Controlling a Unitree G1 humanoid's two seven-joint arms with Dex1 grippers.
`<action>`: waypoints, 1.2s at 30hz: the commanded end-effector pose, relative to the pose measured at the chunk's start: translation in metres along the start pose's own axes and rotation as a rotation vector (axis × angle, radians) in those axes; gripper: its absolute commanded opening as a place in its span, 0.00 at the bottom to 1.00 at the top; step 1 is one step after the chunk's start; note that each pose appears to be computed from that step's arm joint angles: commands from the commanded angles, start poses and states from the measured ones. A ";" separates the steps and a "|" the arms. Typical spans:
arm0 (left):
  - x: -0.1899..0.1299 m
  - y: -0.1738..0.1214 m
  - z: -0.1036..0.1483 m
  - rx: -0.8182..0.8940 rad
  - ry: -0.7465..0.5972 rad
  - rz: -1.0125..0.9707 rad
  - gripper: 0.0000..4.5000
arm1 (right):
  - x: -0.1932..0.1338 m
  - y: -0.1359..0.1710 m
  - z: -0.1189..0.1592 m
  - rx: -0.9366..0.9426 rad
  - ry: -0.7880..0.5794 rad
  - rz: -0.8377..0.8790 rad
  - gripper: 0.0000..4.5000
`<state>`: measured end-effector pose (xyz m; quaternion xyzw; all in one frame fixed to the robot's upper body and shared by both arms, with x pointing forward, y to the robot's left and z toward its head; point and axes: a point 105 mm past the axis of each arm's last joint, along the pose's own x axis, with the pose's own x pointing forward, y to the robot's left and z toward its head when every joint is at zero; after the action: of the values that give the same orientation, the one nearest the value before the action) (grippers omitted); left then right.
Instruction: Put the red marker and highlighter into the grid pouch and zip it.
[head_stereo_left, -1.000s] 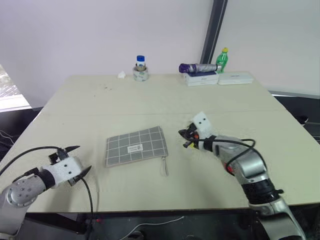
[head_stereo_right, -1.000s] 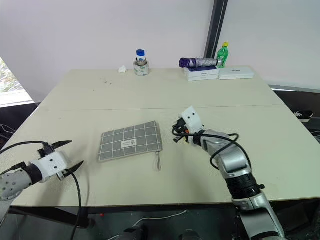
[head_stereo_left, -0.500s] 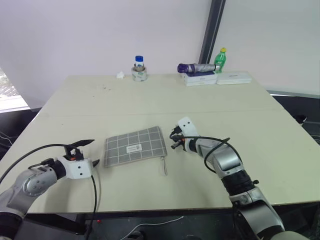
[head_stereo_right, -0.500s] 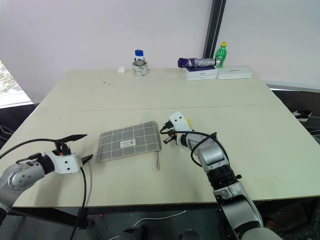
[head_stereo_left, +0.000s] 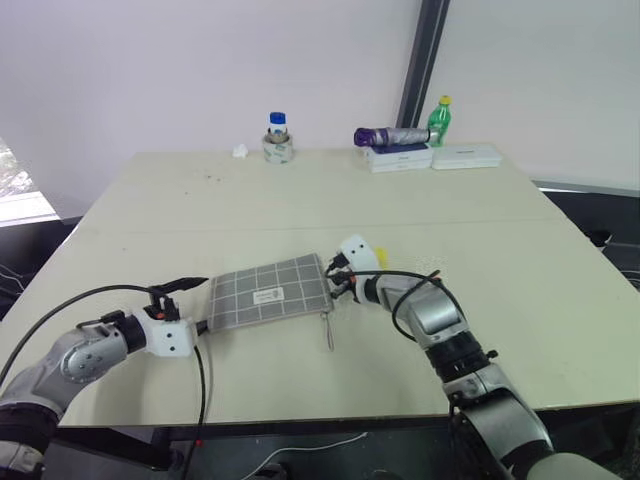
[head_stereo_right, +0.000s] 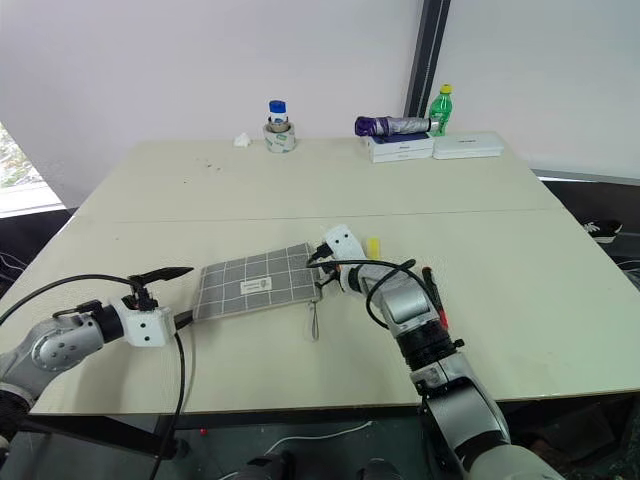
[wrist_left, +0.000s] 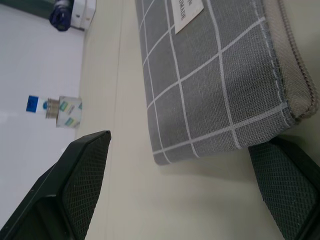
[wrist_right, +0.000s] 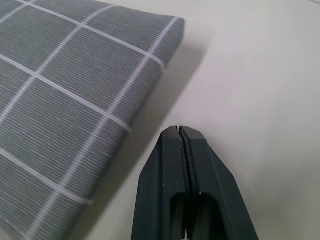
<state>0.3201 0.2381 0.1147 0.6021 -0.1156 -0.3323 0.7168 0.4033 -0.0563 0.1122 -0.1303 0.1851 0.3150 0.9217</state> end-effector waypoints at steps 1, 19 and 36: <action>0.003 -0.016 0.007 0.001 -0.044 -0.081 1.00 | 0.002 0.008 0.018 -0.039 -0.043 0.033 0.00; 0.008 -0.019 0.027 -0.007 -0.141 -0.117 1.00 | 0.010 0.024 0.023 -0.117 -0.041 0.098 0.00; -0.002 -0.021 0.042 -0.056 -0.222 -0.100 0.01 | 0.011 0.026 0.017 -0.120 -0.029 0.106 0.00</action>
<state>0.2911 0.2058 0.0991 0.5481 -0.1371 -0.4376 0.6995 0.3992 -0.0311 0.1106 -0.1647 0.1762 0.3687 0.8977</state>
